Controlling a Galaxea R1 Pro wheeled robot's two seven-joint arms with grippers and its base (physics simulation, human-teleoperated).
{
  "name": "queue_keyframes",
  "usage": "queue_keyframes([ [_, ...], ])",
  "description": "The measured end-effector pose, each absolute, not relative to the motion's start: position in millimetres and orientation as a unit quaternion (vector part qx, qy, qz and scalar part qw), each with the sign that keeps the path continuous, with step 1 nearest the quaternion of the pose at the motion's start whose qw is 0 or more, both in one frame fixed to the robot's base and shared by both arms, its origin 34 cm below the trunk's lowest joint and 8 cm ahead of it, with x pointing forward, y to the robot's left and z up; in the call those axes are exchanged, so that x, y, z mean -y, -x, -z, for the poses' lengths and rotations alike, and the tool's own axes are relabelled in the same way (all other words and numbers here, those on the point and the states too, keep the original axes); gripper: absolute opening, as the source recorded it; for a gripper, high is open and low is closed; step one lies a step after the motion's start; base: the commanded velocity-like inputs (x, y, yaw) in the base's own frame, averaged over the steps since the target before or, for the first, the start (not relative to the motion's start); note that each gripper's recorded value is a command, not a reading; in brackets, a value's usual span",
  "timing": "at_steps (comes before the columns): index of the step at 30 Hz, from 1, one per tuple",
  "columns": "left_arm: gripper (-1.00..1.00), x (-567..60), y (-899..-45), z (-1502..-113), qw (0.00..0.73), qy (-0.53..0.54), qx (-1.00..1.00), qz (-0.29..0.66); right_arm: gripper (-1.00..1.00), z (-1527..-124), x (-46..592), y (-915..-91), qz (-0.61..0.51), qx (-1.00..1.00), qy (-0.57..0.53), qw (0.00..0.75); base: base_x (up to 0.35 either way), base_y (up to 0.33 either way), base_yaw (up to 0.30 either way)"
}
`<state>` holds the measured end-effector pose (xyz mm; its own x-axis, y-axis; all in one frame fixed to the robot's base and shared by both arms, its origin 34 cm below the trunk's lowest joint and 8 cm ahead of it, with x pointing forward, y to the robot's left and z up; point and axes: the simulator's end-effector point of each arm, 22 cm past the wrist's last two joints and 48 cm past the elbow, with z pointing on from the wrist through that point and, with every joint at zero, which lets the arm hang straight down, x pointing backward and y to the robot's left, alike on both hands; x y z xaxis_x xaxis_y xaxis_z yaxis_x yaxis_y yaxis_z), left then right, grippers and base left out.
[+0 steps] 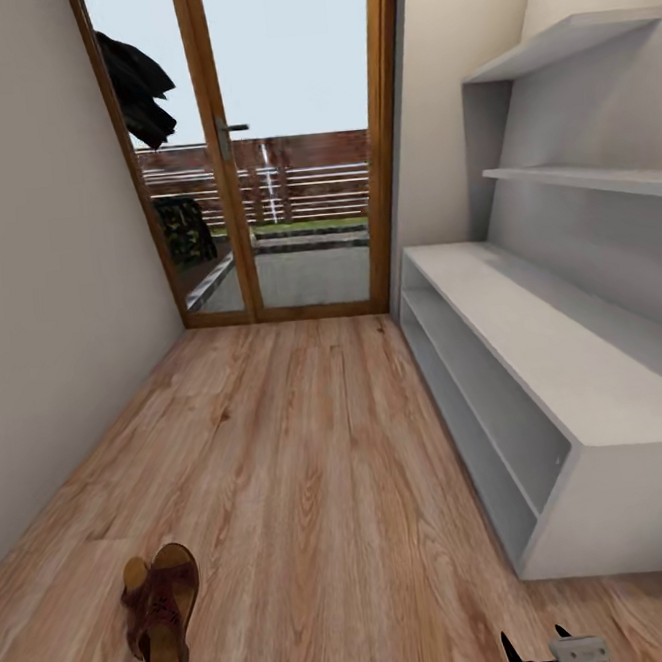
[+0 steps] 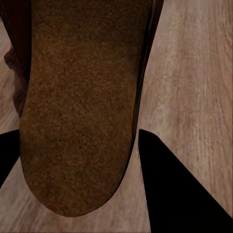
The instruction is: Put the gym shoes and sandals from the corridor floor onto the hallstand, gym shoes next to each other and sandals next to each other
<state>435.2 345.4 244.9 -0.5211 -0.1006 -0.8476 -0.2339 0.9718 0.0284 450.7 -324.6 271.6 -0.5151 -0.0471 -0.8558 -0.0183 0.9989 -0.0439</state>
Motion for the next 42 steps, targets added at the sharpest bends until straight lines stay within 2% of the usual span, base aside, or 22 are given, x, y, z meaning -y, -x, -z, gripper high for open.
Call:
queue_keyframes([
  [29, -1.00, -346.5, -434.6, -244.6, 0.479, 0.099, -0.869, -0.070, 1.00, -270.3, 323.0, -449.6, 0.013, -0.871, 0.019, 0.490, 0.340, 0.000, 0.004],
  [42, -1.00, -346.4, -431.2, -240.3, 0.474, 0.099, -0.872, -0.071, 1.00, -265.5, 322.4, -446.3, 0.013, -0.874, 0.018, 0.485, 0.340, 0.000, 0.170],
])
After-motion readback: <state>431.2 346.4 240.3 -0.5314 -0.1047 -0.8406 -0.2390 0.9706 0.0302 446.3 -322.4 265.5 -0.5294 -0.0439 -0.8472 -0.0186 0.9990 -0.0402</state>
